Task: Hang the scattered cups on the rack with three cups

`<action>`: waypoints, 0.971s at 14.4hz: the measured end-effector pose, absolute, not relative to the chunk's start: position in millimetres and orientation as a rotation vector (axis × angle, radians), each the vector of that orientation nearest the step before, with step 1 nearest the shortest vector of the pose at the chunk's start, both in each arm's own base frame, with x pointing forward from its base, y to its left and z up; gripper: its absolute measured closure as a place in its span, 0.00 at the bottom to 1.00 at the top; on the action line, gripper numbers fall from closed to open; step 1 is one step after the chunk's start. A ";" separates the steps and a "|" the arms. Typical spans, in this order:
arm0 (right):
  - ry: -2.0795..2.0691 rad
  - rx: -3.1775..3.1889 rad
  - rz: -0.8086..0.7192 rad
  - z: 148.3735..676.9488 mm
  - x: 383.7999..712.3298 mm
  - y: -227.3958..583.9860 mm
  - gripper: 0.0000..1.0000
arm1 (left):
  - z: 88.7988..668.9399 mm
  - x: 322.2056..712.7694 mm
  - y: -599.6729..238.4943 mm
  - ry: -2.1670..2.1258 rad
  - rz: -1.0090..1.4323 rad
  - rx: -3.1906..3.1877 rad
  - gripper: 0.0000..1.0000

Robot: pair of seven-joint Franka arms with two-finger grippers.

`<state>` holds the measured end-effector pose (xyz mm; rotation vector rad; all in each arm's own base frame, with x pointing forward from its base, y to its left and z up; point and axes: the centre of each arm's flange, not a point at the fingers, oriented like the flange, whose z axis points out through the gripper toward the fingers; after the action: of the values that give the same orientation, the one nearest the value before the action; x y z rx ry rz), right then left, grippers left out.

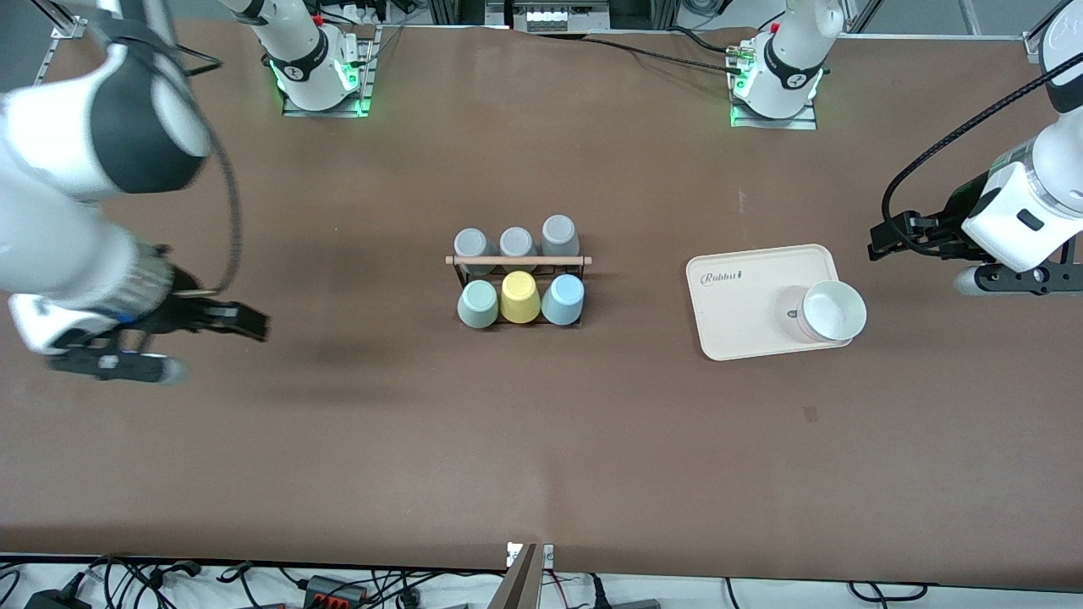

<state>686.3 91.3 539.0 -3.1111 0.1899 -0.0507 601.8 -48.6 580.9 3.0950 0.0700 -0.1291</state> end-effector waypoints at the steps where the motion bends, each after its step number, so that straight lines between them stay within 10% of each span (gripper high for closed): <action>1: 0.158 -3.114 -0.072 547.9 686.5 64.9 0.00 | 580.8 601.8 -48.5 0.070 -0.129 3.095 0.00; 14: -0.004 -3.173 -0.095 589.4 621.2 -29.4 0.00 | 580.9 601.8 -48.6 0.069 -0.129 3.095 0.00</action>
<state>621.2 -29.4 589.4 -3.1726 -0.0041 -0.0947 601.8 -48.6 580.9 3.0950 0.0693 -0.1290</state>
